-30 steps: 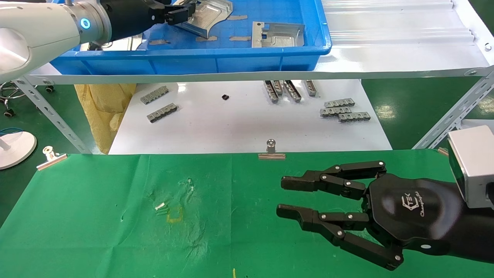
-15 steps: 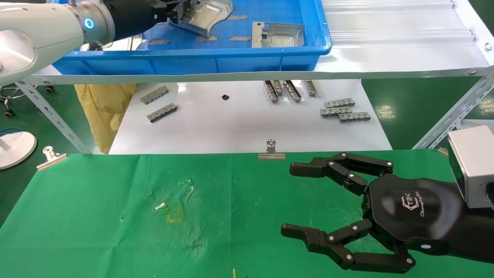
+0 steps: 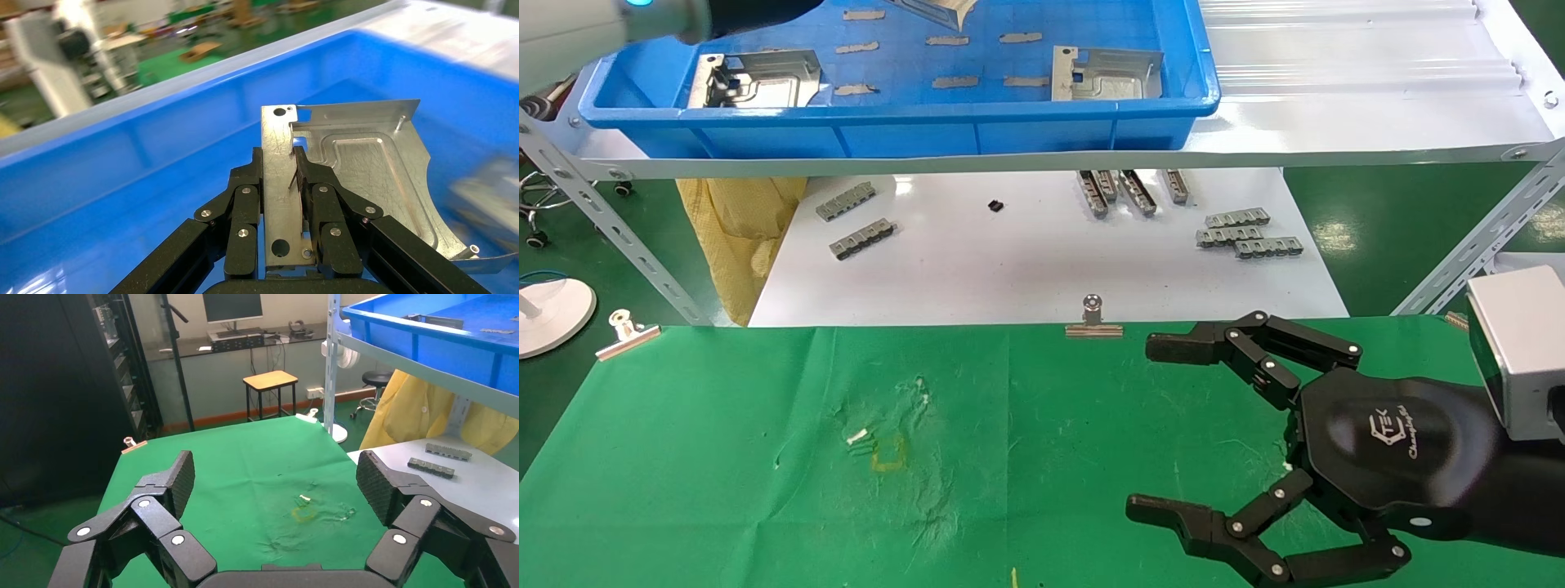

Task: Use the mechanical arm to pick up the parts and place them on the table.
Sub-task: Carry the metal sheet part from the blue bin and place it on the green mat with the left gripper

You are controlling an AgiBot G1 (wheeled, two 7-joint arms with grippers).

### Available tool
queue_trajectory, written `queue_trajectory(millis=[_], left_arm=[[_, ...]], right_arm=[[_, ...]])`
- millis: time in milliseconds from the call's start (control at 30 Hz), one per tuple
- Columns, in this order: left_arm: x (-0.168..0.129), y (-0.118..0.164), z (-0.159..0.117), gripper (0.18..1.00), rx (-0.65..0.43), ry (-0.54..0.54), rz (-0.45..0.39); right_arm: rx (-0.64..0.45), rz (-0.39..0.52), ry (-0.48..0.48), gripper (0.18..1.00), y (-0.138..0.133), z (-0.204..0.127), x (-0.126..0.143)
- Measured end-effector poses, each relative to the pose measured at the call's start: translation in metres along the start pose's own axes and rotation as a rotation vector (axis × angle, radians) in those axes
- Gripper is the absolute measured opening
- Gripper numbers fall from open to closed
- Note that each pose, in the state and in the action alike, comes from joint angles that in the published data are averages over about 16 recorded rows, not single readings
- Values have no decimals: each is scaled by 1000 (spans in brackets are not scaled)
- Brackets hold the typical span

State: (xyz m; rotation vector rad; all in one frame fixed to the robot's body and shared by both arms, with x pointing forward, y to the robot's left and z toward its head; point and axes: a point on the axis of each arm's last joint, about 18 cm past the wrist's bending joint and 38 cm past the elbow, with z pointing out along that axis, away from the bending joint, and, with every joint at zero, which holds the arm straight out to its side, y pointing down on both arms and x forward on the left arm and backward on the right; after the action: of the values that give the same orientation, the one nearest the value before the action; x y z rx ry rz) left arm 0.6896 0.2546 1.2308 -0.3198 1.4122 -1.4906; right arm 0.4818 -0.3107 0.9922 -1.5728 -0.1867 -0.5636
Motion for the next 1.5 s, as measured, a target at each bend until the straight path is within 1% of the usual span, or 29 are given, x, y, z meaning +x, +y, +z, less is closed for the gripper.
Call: queue_trajectory(millis=[267,467,633,800,933,1067,1167,1333,1500], left_arm=[[19,1,-50,274,65,255,78],[30,15,-93,274,100,403,178],[35,41,-123,274,89,468,281],[42,86,-144,274,7,524,403],[51,129,-156,274,-79,575,483],[59,169,-165,274,-160,627,541],[64,195,-167,274,-209,655,578],[66,223,-163,274,-257,661,622],[67,238,-155,274,-274,646,653]], right_arm=[[0,0,0,987,0,0,0],[0,0,0,999,0,0,0],[0,0,0,1000,0,0,0],[0,0,0,1000,0,0,0],[0,0,0,1000,0,0,0],[0,0,0,1000,0,0,0],[0,0,0,1000,0,0,0],[0,0,0,1000,0,0,0],[0,0,0,1000,0,0,0]])
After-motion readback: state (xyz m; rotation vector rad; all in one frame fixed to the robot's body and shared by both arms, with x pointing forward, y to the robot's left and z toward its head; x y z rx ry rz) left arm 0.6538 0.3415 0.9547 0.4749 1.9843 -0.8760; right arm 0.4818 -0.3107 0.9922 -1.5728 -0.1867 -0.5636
